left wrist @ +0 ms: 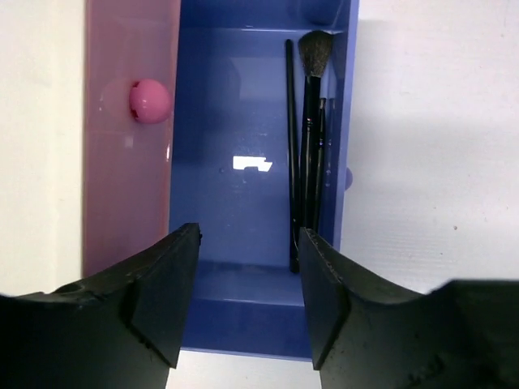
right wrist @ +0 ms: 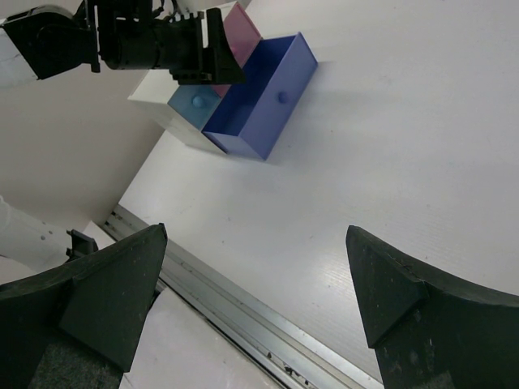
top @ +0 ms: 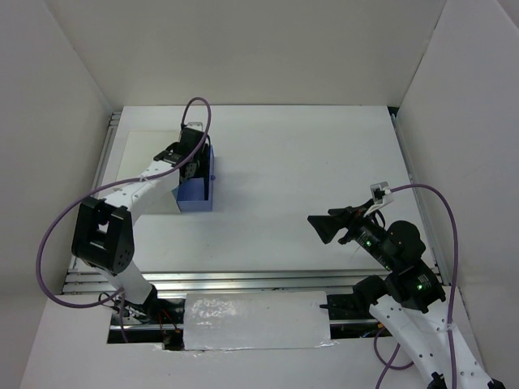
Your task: Organize the makeup
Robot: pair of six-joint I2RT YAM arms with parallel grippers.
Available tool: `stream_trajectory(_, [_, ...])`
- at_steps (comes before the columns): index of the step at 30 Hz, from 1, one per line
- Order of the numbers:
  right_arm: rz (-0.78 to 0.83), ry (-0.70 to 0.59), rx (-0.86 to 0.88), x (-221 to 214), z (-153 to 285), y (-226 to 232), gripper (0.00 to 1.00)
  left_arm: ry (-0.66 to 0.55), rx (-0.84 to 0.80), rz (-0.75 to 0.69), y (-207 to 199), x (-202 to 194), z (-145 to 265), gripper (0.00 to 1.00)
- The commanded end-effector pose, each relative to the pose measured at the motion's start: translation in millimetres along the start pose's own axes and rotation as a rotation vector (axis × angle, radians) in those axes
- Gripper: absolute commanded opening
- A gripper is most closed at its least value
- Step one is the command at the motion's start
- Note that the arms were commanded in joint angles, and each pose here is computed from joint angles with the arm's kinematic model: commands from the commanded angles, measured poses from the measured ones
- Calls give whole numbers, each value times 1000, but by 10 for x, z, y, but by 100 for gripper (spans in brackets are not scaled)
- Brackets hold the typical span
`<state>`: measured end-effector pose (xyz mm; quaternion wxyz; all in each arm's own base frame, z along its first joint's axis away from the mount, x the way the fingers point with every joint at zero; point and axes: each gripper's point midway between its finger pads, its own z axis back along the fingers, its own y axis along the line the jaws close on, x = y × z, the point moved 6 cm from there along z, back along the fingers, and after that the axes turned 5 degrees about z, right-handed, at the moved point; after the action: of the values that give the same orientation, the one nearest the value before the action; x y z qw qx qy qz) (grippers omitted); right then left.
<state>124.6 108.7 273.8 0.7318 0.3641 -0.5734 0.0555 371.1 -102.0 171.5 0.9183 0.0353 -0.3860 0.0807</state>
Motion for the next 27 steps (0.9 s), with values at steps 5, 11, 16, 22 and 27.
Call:
stream_trajectory(5, [17,-40,24,63,-13,33,100,-45,-135,-97,-466,133,237,7])
stream_trajectory(11, [13,-34,28,50,-32,31,100,17,-149,-181,-800,-111,-8,0])
stream_trajectory(16, [19,-39,14,51,-12,13,100,39,-65,-185,-786,-218,-235,0])
stream_trajectory(22, [20,-35,16,47,-19,15,100,42,110,-204,-642,-244,-404,0])
stream_trajectory(27, [19,-34,21,42,-34,16,100,28,196,-190,-461,-227,-387,0])
